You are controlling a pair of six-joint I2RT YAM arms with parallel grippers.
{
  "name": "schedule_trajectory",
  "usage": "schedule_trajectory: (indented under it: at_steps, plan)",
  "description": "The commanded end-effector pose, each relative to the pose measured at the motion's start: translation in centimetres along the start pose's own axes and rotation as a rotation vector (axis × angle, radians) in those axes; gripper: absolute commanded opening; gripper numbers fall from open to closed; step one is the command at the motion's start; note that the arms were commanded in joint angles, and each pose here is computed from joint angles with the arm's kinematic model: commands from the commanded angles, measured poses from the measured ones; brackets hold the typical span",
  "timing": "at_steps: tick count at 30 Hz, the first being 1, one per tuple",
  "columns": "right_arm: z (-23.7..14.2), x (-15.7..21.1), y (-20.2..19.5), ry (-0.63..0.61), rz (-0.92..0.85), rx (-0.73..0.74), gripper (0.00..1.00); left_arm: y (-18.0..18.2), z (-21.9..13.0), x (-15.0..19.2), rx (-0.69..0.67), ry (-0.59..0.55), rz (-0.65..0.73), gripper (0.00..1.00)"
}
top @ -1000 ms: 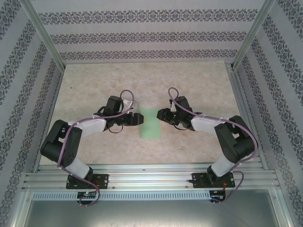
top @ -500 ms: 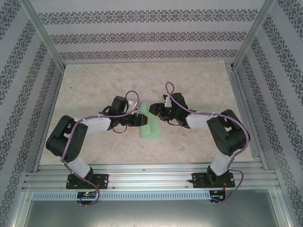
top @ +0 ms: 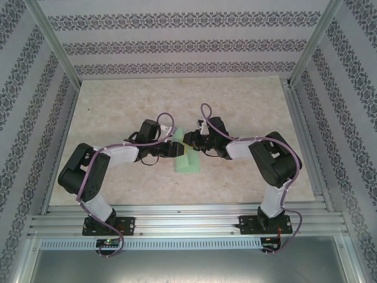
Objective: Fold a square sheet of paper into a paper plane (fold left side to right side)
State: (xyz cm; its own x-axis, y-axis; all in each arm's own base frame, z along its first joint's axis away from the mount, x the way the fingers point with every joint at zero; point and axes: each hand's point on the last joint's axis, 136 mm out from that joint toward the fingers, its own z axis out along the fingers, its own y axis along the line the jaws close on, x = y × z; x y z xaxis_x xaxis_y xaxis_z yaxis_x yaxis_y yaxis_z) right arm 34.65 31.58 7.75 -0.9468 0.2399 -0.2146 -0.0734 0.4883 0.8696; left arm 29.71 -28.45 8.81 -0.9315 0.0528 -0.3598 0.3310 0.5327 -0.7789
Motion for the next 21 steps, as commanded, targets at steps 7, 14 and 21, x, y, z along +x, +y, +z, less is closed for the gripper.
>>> schedule_trajectory:
  at_steps: [7, 14, 21]
  plan:
    - [-1.3, -0.6, -0.5, -0.026, -0.072, 0.064, 0.03, -1.6, -1.9, -1.4, -0.073, -0.058, 0.083, 0.55]
    - [-2.6, -1.2, -2.4, -0.047, -0.079, 0.139, 0.04, 3.9, -3.5, -0.6, -0.389, -0.062, -0.046, 0.6]
    - [-3.2, -1.0, -3.6, -0.041, -0.082, 0.192, 0.05, 4.9, -0.8, -0.4, -0.361, -0.042, -0.119, 0.64]
